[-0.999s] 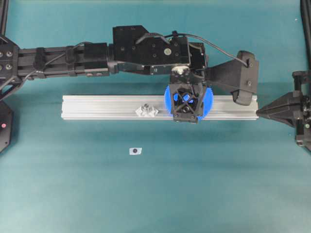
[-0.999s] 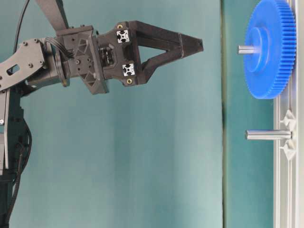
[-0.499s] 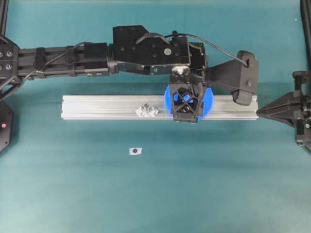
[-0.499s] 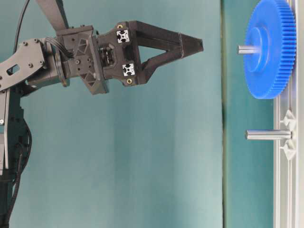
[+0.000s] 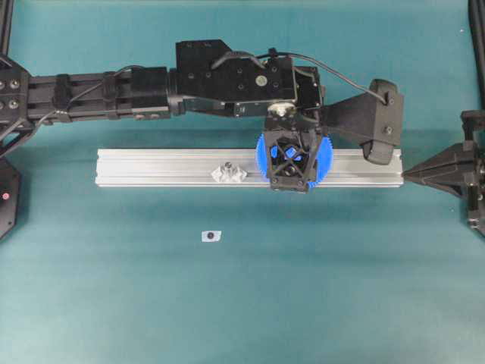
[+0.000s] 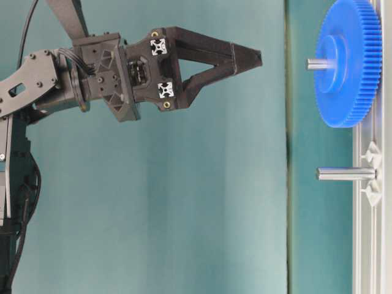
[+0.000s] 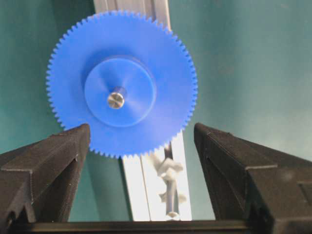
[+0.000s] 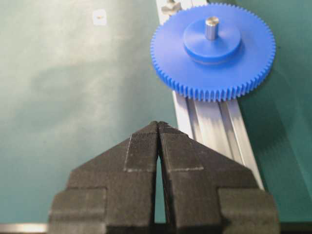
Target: Find the location of the shaft and insert the large gear.
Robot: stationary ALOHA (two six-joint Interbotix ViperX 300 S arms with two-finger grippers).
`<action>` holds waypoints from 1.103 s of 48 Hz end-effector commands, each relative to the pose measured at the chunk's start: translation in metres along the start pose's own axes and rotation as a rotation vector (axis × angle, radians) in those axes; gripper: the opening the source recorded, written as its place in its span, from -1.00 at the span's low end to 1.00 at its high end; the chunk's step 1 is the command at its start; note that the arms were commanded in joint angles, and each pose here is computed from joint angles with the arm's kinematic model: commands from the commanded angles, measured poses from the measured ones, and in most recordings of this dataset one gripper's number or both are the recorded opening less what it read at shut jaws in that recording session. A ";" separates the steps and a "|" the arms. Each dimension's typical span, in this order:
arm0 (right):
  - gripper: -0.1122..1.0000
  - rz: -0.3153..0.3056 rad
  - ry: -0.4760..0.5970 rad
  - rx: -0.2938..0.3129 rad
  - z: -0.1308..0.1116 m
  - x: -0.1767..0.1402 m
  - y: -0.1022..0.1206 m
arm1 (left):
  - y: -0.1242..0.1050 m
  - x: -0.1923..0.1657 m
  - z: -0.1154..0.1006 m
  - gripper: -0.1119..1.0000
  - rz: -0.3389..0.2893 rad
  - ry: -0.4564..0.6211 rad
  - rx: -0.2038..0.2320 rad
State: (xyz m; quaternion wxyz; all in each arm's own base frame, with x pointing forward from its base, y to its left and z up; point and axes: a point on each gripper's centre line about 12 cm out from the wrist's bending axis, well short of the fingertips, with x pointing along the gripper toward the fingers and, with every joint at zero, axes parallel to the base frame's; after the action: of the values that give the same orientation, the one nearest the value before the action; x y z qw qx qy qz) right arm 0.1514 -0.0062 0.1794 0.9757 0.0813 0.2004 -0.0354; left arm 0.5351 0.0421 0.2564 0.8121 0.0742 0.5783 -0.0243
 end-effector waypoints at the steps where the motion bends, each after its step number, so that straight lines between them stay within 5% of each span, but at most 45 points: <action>1: -0.77 0.000 -0.012 0.011 0.005 0.000 0.000 | 0.001 -0.037 0.008 0.68 0.017 -0.080 0.001; 53: -0.77 0.000 -0.009 0.013 0.005 0.000 0.000 | 0.001 -0.033 0.007 0.68 0.015 -0.074 -0.002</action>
State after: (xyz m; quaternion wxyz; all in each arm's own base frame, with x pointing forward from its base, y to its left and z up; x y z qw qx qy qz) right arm 0.1514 -0.0062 0.1794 0.9757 0.0813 0.2004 -0.0354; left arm 0.5351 0.0427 0.2564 0.8123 0.0725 0.5783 -0.0237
